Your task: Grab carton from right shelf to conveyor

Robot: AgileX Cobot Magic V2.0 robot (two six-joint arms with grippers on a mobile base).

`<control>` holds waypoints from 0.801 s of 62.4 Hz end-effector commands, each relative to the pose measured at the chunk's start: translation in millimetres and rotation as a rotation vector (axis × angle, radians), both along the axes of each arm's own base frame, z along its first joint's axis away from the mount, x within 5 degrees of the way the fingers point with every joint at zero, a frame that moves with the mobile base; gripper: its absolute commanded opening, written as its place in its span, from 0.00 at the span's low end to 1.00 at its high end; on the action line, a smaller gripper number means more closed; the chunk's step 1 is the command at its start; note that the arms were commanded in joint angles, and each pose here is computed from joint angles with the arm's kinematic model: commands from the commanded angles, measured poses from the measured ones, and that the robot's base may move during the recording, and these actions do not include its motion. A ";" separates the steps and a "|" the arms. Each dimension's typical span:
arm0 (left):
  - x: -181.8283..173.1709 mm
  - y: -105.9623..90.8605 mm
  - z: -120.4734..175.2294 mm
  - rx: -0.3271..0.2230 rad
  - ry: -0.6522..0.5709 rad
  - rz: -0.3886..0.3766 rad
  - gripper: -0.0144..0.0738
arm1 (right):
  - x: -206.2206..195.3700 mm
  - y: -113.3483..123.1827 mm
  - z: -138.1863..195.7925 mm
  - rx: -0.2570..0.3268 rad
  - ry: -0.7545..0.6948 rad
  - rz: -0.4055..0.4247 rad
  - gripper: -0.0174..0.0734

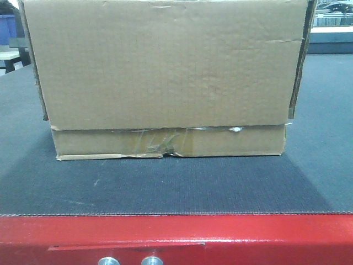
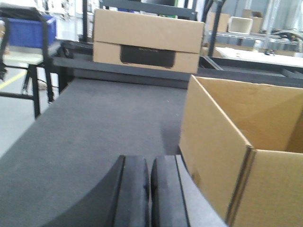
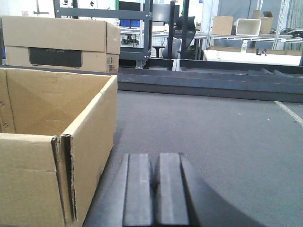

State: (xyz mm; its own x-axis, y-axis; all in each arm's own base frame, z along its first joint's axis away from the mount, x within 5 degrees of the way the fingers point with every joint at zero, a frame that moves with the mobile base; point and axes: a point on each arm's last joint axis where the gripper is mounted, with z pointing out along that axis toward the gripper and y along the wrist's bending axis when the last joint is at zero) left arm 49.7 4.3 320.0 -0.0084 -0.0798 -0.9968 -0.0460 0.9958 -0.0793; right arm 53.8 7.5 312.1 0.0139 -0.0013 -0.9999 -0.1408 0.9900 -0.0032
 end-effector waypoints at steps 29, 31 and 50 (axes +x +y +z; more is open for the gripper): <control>6.6 -0.7 -114.3 0.071 -0.013 0.018 0.18 | -1.0 -0.6 2.0 -0.015 -0.033 -0.007 0.12; 6.6 -0.7 -114.3 0.071 -0.013 0.018 0.18 | -0.9 -0.6 2.2 -0.014 -0.035 -0.007 0.12; 6.6 -0.7 -114.7 0.070 -0.009 0.018 0.18 | -0.9 -0.6 2.2 -0.014 -0.035 -0.007 0.12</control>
State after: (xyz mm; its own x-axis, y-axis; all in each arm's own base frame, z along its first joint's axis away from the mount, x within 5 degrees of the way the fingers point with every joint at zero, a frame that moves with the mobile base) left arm 56.9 3.4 202.9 -0.0208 -0.0107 -0.9997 -0.0596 0.9982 -0.0094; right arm 53.6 7.5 312.0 0.0180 -0.0013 -0.9998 -0.1406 0.9901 -0.0038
